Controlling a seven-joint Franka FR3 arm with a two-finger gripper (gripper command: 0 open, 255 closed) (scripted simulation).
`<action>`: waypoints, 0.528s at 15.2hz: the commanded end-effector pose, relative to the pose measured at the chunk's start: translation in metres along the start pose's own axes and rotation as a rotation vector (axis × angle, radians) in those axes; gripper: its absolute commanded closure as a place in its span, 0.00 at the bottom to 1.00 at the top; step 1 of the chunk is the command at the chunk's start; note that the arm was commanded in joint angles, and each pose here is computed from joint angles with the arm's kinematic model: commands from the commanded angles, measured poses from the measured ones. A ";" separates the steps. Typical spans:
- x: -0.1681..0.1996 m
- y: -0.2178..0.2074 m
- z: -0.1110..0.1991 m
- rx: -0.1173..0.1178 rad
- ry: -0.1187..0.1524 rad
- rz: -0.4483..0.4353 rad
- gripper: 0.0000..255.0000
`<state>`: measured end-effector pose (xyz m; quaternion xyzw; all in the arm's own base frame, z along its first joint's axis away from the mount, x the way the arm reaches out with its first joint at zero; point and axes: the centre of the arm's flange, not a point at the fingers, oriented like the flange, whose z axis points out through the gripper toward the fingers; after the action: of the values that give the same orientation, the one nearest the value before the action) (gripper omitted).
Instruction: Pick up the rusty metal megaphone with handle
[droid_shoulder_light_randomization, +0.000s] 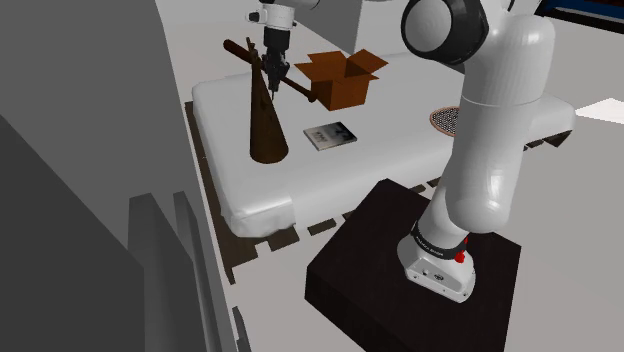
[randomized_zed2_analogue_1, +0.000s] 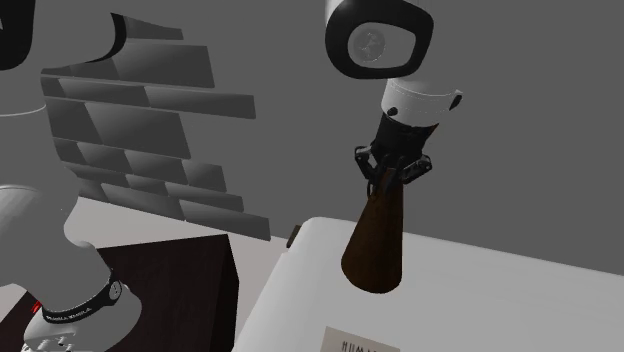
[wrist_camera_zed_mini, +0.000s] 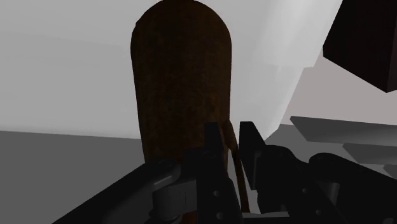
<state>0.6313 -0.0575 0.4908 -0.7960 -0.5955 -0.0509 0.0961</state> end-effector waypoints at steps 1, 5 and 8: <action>0.001 -0.001 -0.004 0.001 0.000 0.000 1.00; 0.005 -0.003 -0.025 0.001 0.000 0.000 1.00; 0.008 -0.004 -0.040 0.001 0.000 0.000 1.00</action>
<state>0.6321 -0.0581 0.5250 -0.7959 -0.5955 -0.0489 0.0975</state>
